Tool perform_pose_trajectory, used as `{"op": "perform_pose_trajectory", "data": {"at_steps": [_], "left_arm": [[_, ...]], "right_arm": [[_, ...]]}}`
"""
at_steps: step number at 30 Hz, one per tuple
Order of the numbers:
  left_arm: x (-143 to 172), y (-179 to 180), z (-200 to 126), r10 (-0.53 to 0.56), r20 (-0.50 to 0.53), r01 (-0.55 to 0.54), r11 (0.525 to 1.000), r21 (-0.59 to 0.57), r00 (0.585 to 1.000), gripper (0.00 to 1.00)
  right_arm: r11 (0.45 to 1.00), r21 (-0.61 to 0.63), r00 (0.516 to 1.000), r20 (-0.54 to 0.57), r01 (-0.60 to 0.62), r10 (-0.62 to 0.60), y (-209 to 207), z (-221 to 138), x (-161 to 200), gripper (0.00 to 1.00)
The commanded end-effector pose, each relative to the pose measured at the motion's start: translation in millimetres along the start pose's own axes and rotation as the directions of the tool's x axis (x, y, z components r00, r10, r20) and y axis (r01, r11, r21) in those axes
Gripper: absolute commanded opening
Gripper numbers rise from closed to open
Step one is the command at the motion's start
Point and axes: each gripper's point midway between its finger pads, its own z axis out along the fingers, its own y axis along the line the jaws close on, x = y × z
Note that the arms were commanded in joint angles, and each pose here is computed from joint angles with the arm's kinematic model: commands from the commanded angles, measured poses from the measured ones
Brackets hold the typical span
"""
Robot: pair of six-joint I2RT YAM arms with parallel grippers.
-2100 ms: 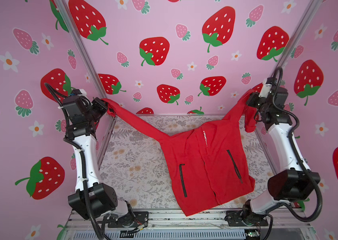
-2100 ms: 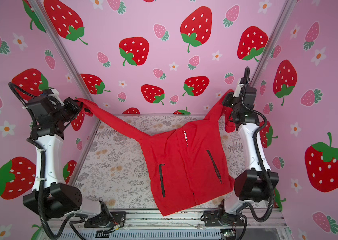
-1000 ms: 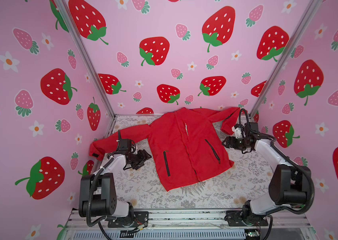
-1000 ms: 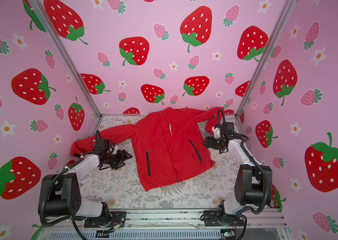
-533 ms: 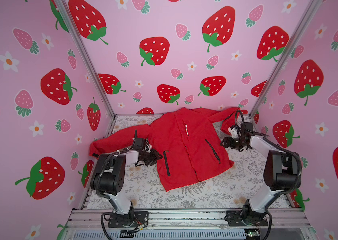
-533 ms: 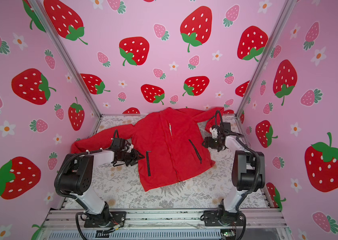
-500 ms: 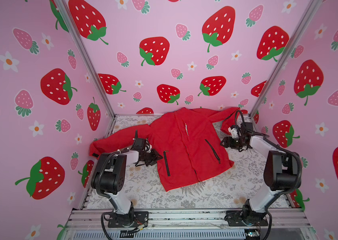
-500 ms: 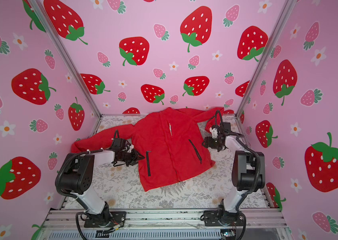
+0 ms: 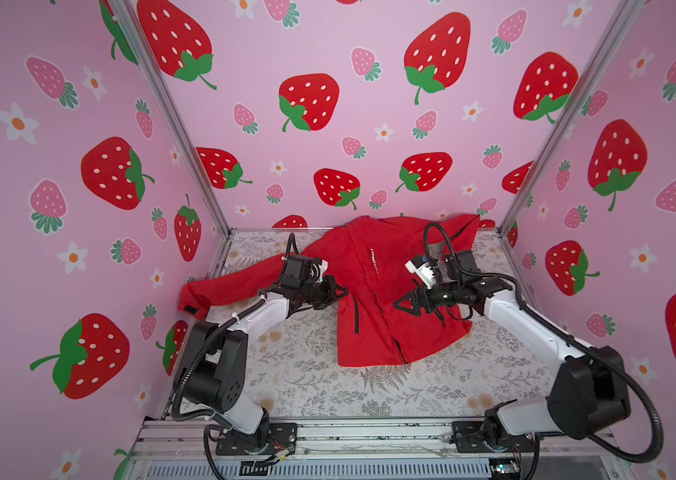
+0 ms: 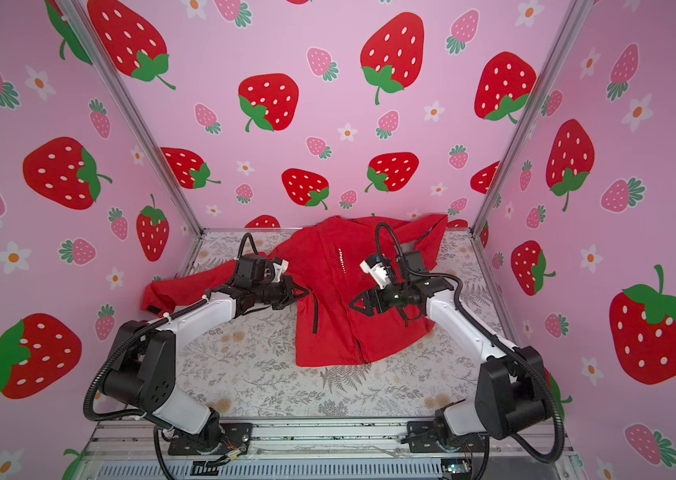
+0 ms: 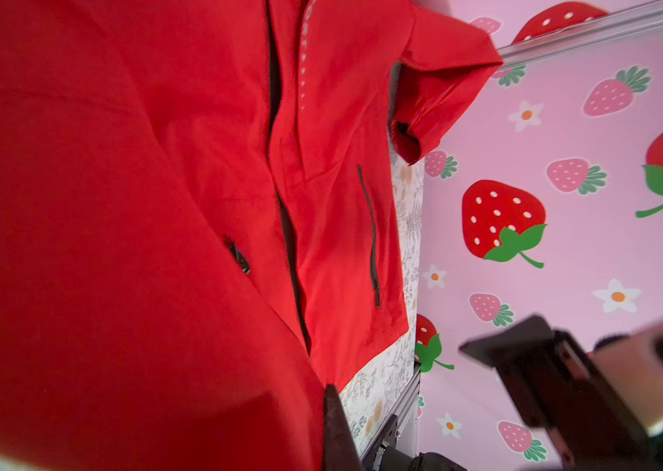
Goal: Unzip the jacket
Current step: Flatten out the jacket at the center of the board.
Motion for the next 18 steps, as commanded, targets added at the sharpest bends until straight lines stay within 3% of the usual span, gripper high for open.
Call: {"op": "perform_pose_trajectory", "data": {"at_steps": [1, 4, 13, 18], "left_arm": [[-12, -21, 1, -0.005, 0.010, 0.004, 0.999, 0.040, 1.000, 0.00], [-16, -32, 0, 0.007, 0.020, -0.008, 0.999, 0.054, 1.000, 0.00], [-10, -40, -1, 0.002, 0.015, -0.003, 0.997, 0.075, 1.000, 0.00], [-6, -45, -5, 0.017, 0.017, -0.019, 0.997, 0.080, 1.000, 0.00]], "right_arm": [[0.978, 0.059, 0.975, -0.107, 0.202, -0.195, 11, 13, 29, 0.80], [0.959, 0.062, 0.956, -0.122, 0.275, -0.266, 23, 29, 34, 0.82], [0.993, 0.095, 0.997, -0.028, 0.071, -0.069, 27, 59, 13, 0.87], [0.997, 0.069, 1.000, -0.009, 0.029, -0.028, 35, 75, 6, 0.88]]}}
